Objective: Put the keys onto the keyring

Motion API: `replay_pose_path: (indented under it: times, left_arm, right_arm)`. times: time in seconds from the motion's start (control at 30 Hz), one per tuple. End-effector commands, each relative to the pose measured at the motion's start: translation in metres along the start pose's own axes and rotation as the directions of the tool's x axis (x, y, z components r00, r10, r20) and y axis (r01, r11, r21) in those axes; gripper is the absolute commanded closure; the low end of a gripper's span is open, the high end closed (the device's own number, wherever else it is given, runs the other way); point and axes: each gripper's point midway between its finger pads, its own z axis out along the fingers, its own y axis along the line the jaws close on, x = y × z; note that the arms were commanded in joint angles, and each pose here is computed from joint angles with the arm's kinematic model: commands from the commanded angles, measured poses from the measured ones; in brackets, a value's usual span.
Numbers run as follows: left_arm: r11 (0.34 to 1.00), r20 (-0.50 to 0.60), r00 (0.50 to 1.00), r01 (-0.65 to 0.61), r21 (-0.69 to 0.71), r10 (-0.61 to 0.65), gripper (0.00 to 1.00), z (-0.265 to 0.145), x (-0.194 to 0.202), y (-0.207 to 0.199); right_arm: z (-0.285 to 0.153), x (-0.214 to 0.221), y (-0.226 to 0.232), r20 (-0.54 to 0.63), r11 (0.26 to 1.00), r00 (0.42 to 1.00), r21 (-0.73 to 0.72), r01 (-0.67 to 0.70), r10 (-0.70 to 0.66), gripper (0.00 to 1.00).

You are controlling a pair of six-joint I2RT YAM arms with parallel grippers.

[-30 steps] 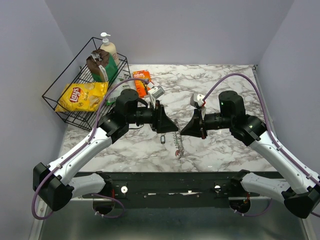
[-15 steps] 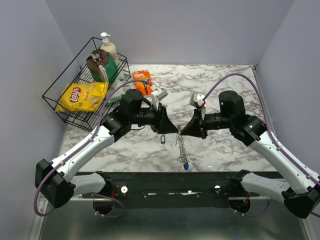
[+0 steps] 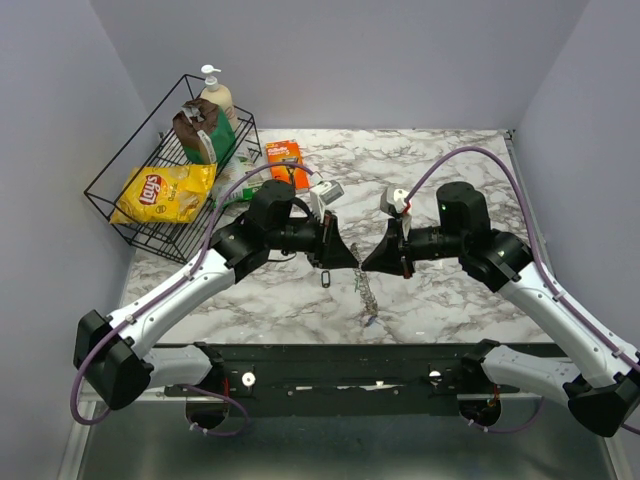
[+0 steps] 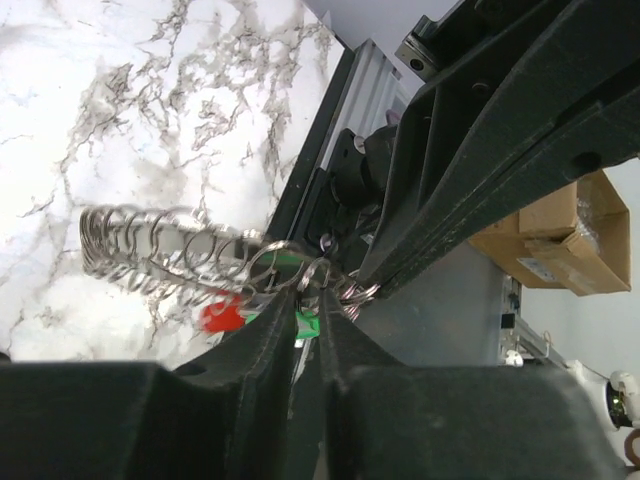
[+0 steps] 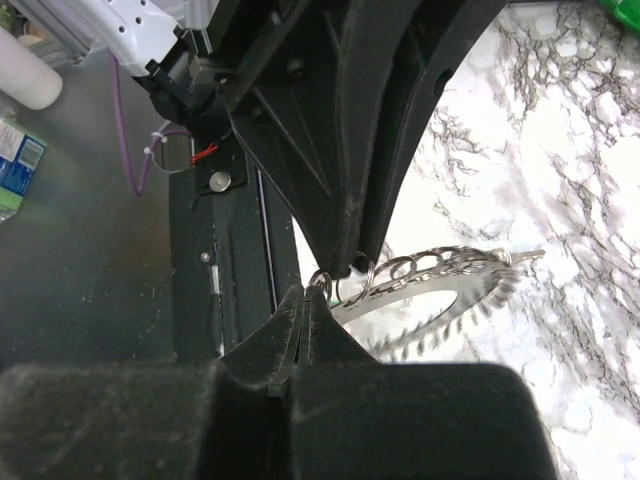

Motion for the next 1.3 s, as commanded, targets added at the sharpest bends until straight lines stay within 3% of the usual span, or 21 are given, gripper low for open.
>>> replay_pose_path:
  times: [0.0, 0.03, 0.13, 0.3, 0.77, 1.27]
  left_arm:
    - [0.999, -0.001, 0.999, -0.038, -0.004, 0.038, 0.85, 0.005, -0.005, -0.005]
    - [0.999, -0.004, 0.999, -0.034, -0.016, 0.034, 0.95, 0.005, -0.004, -0.003]
    - [0.998, -0.002, 0.999, -0.041, -0.046, 0.041, 1.00, 0.003, -0.004, 0.001]
    - [0.993, -0.015, 0.996, -0.087, -0.085, 0.086, 1.00, -0.003, -0.009, 0.002]
    - [0.952, -0.187, 0.968, -0.206, -0.225, 0.165, 1.00, -0.013, -0.002, 0.009]
    - [0.901, -0.233, 0.939, -0.316, -0.298, 0.252, 1.00, -0.026, -0.002, 0.024]
  right_arm:
    - [-0.001, -0.012, 0.001, 0.043, 0.999, 0.998, 0.006, 0.037, -0.037, 0.99]
    - [0.000, -0.011, 0.001, 0.041, 0.999, 0.999, 0.005, 0.033, -0.034, 0.99]
    - [-0.002, -0.012, 0.003, 0.045, 0.999, 0.998, 0.004, 0.036, -0.036, 0.99]
    - [-0.002, -0.006, 0.006, 0.037, 1.000, 0.999, -0.006, 0.019, -0.019, 0.99]
    - [0.004, 0.007, 0.015, 0.040, 0.998, 0.999, -0.064, -0.005, 0.008, 0.99]
    - [-0.004, -0.001, 0.023, 0.090, 0.998, 0.995, -0.058, 0.036, -0.031, 0.99]
